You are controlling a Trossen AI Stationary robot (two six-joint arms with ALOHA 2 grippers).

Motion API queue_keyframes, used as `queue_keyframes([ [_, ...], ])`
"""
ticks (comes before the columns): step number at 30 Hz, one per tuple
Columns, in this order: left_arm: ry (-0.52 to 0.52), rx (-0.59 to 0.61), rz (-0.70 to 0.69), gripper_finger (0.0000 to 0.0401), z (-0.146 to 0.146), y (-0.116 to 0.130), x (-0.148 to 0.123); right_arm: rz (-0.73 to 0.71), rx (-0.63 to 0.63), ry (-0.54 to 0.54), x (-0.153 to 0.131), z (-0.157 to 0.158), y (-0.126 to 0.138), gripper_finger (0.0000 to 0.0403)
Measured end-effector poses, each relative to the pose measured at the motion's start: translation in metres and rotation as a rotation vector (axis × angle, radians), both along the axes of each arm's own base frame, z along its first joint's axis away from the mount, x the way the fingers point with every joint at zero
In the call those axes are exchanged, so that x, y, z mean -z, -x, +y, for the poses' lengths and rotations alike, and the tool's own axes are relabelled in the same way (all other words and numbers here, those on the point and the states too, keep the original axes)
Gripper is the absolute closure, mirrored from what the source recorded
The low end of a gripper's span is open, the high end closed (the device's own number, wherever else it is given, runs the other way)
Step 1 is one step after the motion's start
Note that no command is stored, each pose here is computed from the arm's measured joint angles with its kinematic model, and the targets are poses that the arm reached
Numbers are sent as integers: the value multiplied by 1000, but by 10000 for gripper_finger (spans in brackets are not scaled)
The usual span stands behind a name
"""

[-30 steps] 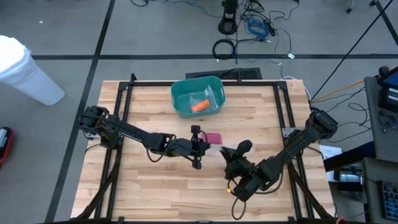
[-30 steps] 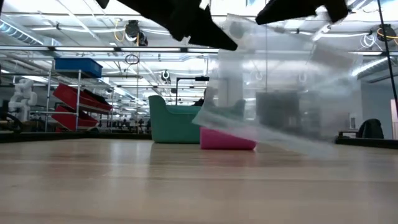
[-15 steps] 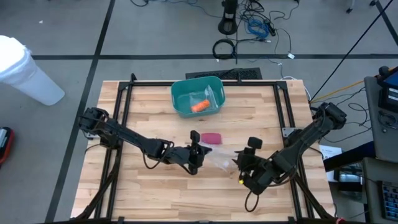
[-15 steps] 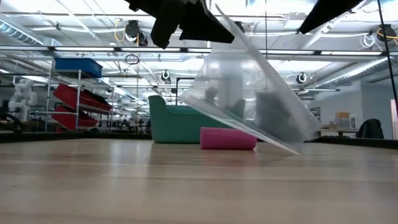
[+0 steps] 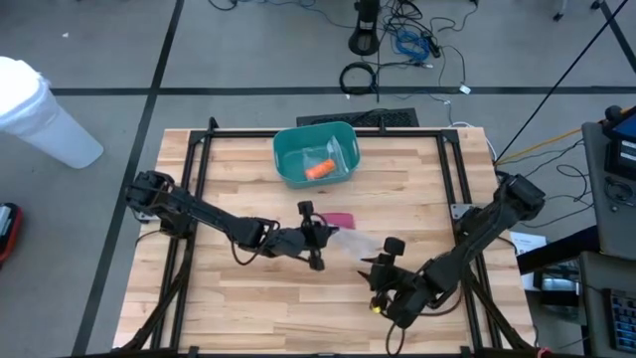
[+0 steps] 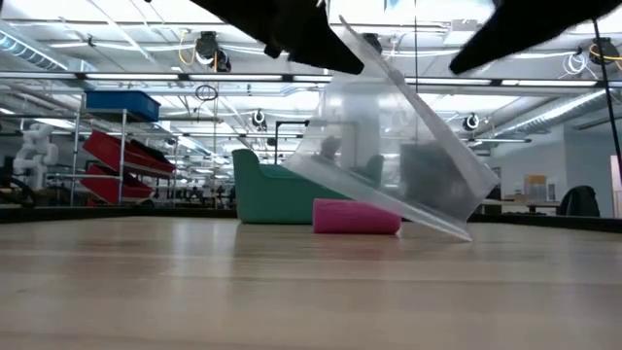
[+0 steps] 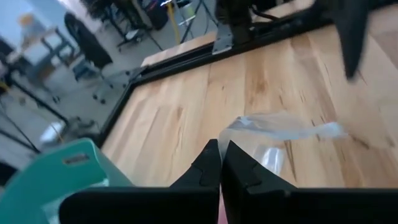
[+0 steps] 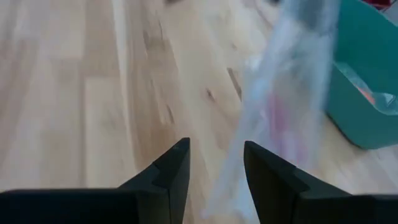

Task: Roll bandage
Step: Open the transparent zip bag

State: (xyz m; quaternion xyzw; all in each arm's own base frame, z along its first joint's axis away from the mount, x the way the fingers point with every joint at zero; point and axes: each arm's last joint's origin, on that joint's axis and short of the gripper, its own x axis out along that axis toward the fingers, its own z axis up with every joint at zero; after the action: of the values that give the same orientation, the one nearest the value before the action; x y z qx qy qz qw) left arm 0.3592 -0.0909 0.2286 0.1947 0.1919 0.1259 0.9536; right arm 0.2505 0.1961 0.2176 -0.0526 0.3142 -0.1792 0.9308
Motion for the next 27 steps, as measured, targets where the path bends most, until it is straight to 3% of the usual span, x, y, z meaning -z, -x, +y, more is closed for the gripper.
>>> queue_keyframes([
  [5, 103, -61, -27, 401, 8, -2, 1, 52, 24, 114, 24, -2, -11, 268],
  [11, 215, -90, -53, 401, 15, -3, 2, -53, 162, 255, 40, -9, -24, 284],
  [19, 250, -98, -63, 401, 17, -4, 2, -40, 236, 262, 61, -22, -41, 303],
  [23, 284, -69, -61, 401, 16, -4, 2, -44, 257, 318, 63, -27, -44, 317],
  [27, 349, -3, -64, 401, 14, -5, 1, -32, 254, 344, 63, -29, -44, 361],
])
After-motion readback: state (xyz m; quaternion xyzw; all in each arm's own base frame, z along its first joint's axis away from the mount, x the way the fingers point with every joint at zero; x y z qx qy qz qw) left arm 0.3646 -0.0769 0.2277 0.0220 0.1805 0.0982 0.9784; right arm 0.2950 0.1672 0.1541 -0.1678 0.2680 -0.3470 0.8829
